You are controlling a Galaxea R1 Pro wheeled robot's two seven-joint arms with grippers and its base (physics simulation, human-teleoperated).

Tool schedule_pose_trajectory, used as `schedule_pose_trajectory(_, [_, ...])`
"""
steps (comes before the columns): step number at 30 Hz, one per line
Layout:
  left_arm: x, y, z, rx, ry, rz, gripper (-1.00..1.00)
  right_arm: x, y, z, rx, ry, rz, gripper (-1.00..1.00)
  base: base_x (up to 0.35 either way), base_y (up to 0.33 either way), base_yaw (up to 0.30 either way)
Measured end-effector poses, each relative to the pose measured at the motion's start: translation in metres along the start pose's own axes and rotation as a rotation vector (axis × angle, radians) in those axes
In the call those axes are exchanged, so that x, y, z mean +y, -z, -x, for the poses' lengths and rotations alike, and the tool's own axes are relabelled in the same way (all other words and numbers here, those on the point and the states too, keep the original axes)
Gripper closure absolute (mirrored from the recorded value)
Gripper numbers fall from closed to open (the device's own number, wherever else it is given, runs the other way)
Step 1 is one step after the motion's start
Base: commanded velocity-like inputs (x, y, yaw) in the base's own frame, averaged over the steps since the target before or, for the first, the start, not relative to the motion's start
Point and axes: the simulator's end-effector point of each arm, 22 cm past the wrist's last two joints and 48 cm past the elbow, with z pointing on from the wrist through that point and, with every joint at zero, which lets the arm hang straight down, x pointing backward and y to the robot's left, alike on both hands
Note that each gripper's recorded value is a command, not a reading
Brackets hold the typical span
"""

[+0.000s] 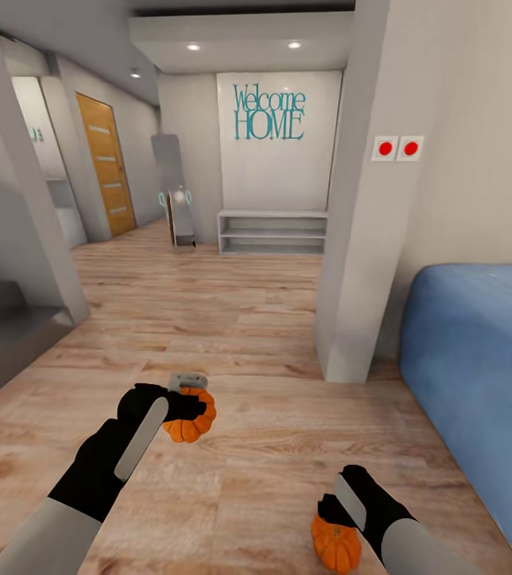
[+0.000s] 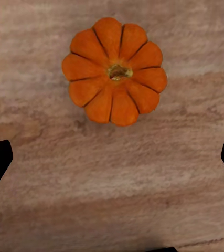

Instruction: Place each of the two pumpkins and all three candles from the living room inside a cabinet in the living room (use any cabinet), then make sure every cabinet is closed, and position the cauldron so it is next to a table in the living room.

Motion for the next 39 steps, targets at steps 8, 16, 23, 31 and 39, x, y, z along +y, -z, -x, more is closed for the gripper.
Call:
schedule_pose_trajectory(8, [-0.0001,0.0,-0.0001,0.0,-0.001,0.0,1.0,0.0001,0.0,0.0,0.0,0.0,0.0,-1.0,0.139,0.0,0.0])
schedule_pose_trajectory(16, [0.0,0.0001,0.0002,0.0,-0.001,0.001,1.0,0.0,0.0,-0.0001,0.0,0.0,0.0,-1.0,0.174,0.0,0.0])
schedule_pose_trajectory(23, [0.0002,-0.0001,0.0,0.0,-0.001,0.001,1.0,0.0,-0.0001,-0.0002,0.0,0.0,0.0,-1.0,0.215,-0.005,0.0])
schedule_pose_trajectory(31, [0.0002,-0.0008,-0.0009,0.003,0.0,0.001,1.0,-0.0002,-0.0001,0.0001,0.0,0.0,0.0,-1.0,0.112,-0.039,0.0])
schedule_pose_trajectory(39, [-0.0002,-0.0018,-0.0023,0.007,0.002,0.0,1.0,-0.001,-0.0003,0.0012,-0.005,-0.002,-0.001,-1.0,0.08,-0.05,0.0])
